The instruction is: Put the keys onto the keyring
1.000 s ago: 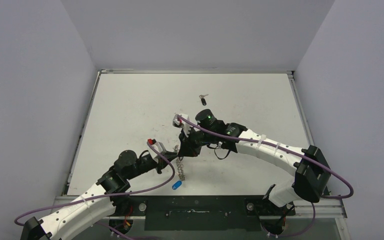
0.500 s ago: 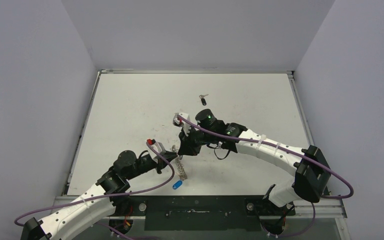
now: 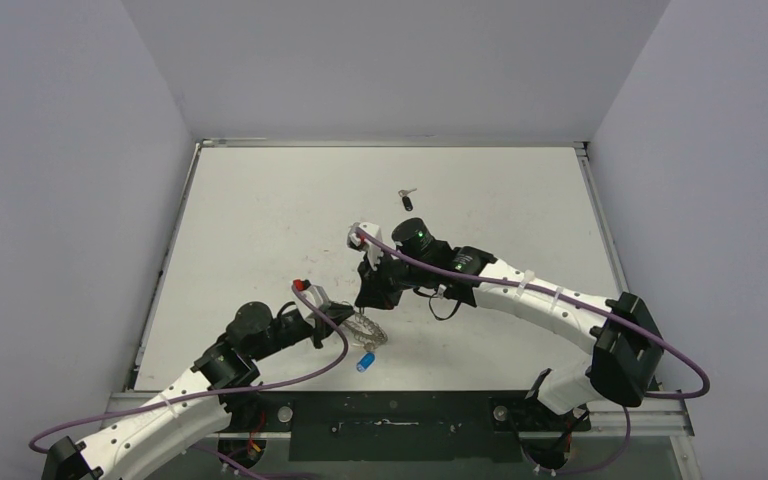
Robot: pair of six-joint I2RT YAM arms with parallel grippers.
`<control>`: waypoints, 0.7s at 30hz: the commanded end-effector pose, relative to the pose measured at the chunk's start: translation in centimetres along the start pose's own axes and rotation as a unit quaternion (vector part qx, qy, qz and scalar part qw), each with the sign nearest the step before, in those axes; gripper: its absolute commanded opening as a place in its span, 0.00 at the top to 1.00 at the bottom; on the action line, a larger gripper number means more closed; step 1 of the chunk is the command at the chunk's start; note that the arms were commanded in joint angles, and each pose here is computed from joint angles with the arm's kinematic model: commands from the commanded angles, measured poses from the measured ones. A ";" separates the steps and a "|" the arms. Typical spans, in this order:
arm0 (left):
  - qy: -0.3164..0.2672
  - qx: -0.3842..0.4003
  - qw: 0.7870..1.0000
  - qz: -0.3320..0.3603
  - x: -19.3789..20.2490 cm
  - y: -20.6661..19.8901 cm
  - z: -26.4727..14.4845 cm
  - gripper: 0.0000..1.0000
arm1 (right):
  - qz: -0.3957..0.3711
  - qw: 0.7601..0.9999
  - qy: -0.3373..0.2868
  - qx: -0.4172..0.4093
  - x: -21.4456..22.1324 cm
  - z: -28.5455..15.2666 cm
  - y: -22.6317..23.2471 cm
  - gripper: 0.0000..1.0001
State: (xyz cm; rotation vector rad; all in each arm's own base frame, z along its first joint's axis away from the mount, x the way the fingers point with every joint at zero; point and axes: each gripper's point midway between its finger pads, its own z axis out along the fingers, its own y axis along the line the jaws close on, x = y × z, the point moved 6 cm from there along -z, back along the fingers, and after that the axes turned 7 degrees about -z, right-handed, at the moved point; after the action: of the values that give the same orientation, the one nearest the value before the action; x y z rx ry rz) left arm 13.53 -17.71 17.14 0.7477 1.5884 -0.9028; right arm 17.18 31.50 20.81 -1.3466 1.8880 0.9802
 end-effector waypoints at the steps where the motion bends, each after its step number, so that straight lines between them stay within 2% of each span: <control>1: -0.038 0.010 0.999 0.008 -1.6 -0.3 0.1 1.00 | -0.011 0.999 -0.042 0.017 -1.6 -0.8 -0.2 1.00; 21: -0.041 0.008 0.999 0.006 -1.6 -0.3 0.1 1.00 | 0.030 0.999 -0.010 0.013 0.5 1.1 -1.8 1.00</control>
State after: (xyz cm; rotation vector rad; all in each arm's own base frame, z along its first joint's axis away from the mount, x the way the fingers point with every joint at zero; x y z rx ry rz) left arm 13.47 -17.64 16.92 0.7469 1.5879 -0.9029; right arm 18.19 31.34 19.50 -1.2920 1.9536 0.9782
